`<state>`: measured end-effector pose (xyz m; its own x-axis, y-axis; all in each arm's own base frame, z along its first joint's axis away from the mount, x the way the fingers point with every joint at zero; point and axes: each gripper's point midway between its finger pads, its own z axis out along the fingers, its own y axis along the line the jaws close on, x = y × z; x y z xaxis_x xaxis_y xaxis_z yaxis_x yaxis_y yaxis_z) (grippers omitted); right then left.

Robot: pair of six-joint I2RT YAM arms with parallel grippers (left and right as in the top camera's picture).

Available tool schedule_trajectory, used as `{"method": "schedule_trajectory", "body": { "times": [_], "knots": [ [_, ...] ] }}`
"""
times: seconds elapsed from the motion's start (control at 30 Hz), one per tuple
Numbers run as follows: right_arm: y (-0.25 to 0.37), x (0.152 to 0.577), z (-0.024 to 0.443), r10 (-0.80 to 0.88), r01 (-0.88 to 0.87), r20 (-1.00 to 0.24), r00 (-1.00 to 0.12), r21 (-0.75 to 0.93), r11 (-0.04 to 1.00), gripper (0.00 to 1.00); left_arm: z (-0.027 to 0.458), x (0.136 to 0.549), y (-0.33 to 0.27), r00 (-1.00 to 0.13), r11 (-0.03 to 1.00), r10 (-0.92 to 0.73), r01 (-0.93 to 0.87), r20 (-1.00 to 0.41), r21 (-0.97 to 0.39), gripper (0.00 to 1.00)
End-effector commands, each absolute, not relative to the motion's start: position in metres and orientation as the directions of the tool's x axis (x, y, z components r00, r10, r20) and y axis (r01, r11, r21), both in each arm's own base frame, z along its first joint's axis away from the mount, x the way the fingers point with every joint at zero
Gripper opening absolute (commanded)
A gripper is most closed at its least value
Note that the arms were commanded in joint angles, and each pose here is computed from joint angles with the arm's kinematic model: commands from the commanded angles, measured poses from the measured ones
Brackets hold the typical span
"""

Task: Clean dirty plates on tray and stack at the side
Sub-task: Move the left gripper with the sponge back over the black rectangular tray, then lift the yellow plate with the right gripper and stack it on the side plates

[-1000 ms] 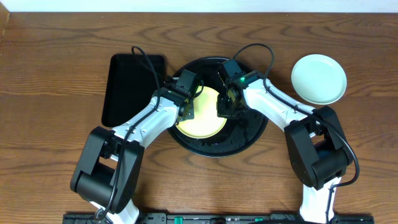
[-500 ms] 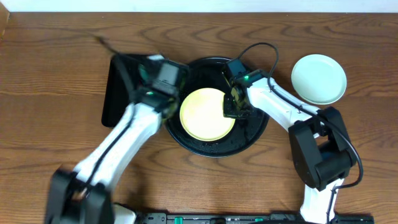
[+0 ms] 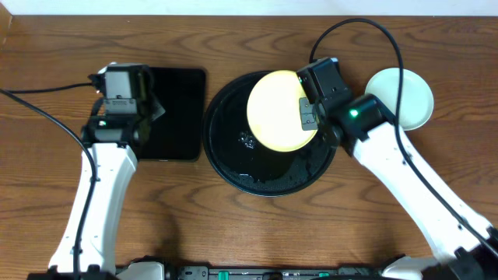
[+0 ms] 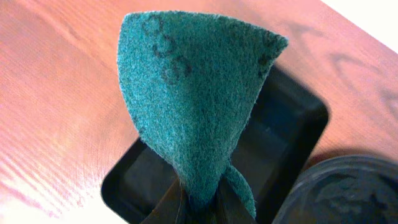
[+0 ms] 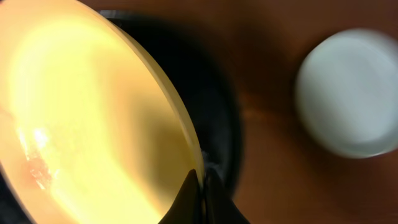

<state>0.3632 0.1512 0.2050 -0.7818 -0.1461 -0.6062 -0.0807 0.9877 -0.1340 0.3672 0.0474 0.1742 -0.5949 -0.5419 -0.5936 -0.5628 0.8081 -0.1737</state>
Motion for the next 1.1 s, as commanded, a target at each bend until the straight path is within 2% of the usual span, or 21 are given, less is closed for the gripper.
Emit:
{"method": "schedule_trajectory", "body": {
  "times": [0.0, 0.13, 0.4, 0.7, 0.8, 0.93, 1.07],
  "knots": [
    [0.128, 0.367, 0.243, -0.264, -0.019, -0.676, -0.688, -0.347, 0.938, 0.01, 0.145, 0.362, 0.047, -0.641, 0.793, -0.588, -0.576, -0.494, -0.197, 0.08],
    [0.126, 0.371, 0.267, -0.371, 0.012, -0.692, -0.619, -0.481, 0.877, 0.01, 0.122, 0.362, 0.049, -0.668, 0.784, -0.607, -0.593, -0.431, -0.185, 0.08],
    [0.158, 0.378, 0.301, -0.611, -0.068, -0.634, -0.474, -0.665, 0.743, 0.01, 0.083, 0.364, 0.048, -0.725, 0.798, -0.591, -0.588, -0.353, -0.13, 0.08],
    [0.182, 0.37, 0.368, -0.824, 0.039, -0.437, -0.36, -0.89, 0.455, 0.01, 0.067, 0.369, 0.041, -0.762, 0.823, -0.564, -0.551, -0.318, -0.139, 0.08],
    [0.193, 0.365, 0.381, -0.855, 0.047, -0.397, -0.333, -0.913, 0.405, 0.01, 0.068, 0.369, 0.041, -0.762, 0.823, -0.564, -0.551, -0.319, -0.139, 0.08],
    [0.2, 0.362, 0.384, -0.861, 0.046, -0.401, -0.311, -0.912, 0.408, 0.01, 0.068, 0.369, 0.041, -0.762, 0.823, -0.564, -0.551, -0.318, -0.139, 0.08],
    [0.19, 0.368, 0.378, -0.771, 0.102, -0.547, -0.326, -0.831, 0.547, 0.01, 0.067, 0.369, 0.041, -0.762, 0.823, -0.564, -0.551, -0.318, -0.139, 0.08]
  ]
}}
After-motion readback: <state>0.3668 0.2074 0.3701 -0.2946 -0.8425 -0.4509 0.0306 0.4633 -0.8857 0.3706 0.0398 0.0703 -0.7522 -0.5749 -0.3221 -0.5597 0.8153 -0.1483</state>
